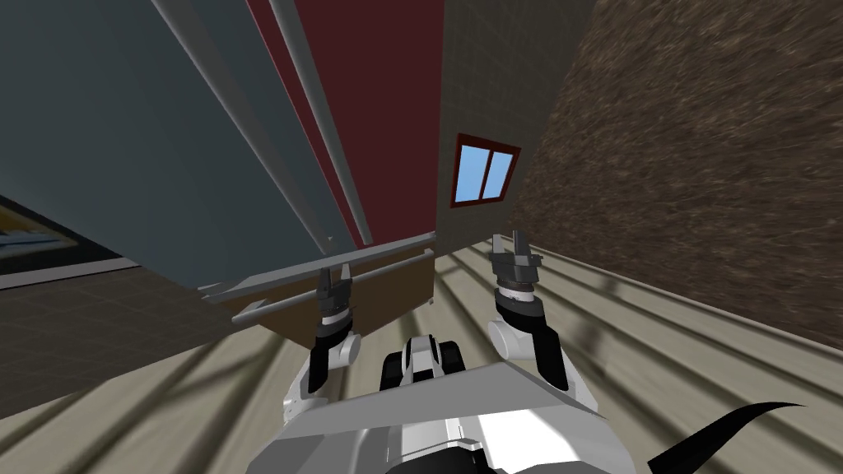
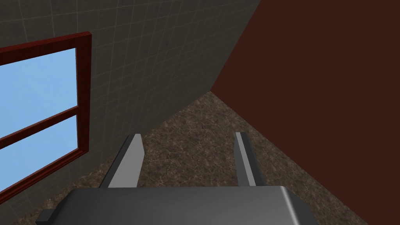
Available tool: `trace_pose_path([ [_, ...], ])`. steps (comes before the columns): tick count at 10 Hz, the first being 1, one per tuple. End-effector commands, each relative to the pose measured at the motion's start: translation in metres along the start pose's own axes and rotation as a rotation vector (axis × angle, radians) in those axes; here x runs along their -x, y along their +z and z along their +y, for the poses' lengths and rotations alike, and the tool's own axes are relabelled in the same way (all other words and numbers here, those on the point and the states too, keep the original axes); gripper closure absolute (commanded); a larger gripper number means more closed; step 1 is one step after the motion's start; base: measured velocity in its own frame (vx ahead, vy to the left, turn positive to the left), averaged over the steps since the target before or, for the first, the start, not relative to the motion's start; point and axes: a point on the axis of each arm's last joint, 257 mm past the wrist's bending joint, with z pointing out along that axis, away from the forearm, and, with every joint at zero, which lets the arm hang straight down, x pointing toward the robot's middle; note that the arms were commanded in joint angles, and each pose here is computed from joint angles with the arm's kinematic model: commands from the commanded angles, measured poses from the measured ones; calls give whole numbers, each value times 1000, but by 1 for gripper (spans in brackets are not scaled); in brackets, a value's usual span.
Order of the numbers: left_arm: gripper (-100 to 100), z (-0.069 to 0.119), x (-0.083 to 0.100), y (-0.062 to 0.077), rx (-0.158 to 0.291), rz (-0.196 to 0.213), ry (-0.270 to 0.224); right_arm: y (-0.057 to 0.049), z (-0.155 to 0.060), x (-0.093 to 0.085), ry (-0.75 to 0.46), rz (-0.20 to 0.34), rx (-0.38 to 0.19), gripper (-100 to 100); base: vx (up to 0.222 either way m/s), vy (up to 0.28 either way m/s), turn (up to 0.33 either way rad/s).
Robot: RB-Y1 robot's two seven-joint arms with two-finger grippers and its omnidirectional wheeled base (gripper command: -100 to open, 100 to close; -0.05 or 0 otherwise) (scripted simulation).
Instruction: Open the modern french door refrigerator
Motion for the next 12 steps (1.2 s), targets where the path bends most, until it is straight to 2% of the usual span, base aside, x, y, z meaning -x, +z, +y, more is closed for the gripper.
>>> trace_pose_path([
  [1,-100,5,-1,-1,-21,-11,-8,0,0,0,0,0,0,0,105,-20,-45],
  [7,-100,16,-4,-4,-67,-62,-38,0,0,0,0,0,0,0,118,-9,-56],
  [12,-100,22,-14,-8,-86,-155,-88,0,0,0,0,0,0,0,89,-12,-38],
])
